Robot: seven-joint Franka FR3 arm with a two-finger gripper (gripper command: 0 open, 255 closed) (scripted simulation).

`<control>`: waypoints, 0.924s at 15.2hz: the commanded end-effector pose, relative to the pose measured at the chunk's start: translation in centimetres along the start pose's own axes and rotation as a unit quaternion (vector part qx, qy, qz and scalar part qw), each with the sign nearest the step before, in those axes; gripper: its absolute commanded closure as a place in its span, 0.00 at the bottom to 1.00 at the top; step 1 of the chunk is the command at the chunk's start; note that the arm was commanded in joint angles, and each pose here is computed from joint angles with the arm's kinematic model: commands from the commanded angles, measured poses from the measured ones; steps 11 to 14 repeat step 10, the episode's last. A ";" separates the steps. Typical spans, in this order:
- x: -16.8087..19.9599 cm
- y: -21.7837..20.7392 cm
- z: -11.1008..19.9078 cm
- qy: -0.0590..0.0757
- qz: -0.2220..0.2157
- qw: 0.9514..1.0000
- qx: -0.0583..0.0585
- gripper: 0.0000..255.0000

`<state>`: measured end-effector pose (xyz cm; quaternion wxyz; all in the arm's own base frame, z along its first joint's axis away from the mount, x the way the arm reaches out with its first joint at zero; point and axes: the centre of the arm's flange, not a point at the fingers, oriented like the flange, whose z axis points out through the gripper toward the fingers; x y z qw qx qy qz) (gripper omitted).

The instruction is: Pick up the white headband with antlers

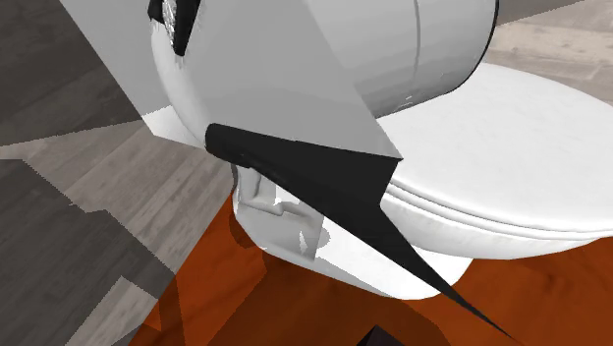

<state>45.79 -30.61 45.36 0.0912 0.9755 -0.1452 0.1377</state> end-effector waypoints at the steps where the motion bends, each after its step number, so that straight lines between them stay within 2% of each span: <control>1: 0.5 0.1 -1.3 0.005 0.000 1.000 0.000 1.00; 8: 1.5 0.6 -4.8 0.005 0.000 1.000 0.000 1.00; 14: 1.6 0.7 -4.9 0.005 0.000 1.000 0.000 1.00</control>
